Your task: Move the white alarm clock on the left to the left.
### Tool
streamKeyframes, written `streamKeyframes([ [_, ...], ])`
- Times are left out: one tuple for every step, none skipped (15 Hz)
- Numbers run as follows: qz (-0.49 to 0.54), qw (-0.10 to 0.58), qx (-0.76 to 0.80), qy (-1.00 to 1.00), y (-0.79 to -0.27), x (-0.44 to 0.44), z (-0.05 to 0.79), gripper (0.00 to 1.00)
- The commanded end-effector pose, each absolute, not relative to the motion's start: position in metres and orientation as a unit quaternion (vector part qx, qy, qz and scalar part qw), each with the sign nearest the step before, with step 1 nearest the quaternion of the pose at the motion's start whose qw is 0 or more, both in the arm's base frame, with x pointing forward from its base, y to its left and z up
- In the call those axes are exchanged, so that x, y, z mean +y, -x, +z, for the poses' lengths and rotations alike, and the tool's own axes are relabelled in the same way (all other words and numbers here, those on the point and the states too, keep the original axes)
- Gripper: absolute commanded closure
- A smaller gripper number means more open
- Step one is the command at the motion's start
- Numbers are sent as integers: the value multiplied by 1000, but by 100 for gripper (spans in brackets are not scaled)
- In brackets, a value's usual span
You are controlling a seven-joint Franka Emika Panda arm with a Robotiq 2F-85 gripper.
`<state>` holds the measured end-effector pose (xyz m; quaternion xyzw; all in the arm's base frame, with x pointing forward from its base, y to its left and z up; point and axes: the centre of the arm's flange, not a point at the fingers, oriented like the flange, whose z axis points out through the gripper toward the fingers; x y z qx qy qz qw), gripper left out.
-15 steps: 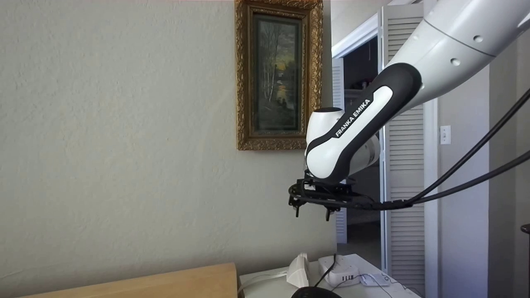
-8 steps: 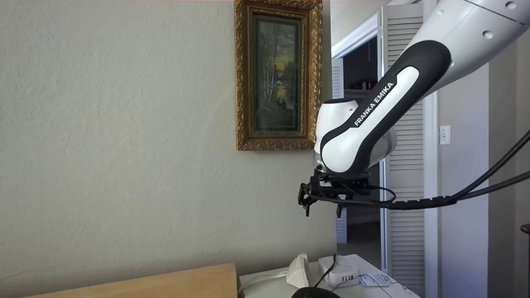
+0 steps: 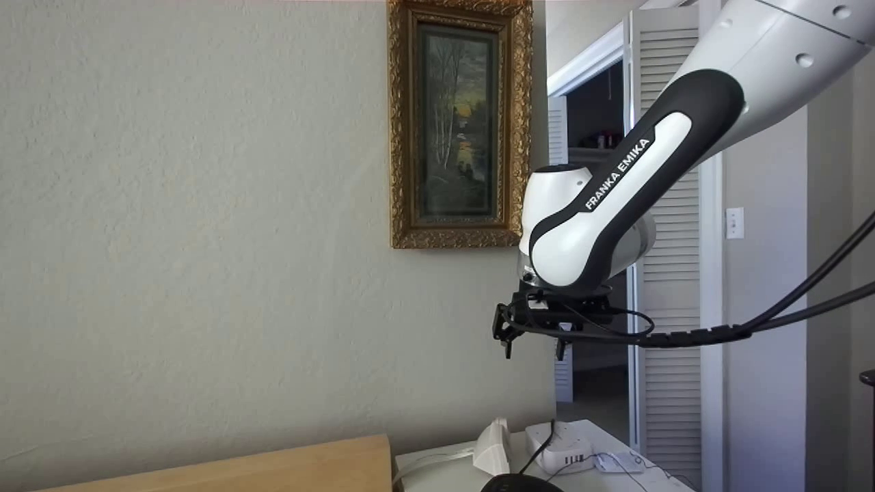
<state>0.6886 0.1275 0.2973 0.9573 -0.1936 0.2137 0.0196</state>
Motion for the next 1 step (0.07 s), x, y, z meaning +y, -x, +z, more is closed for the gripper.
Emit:
streamKeyframes([
  [214,20,-194,-957,-689,128,297,0],
])
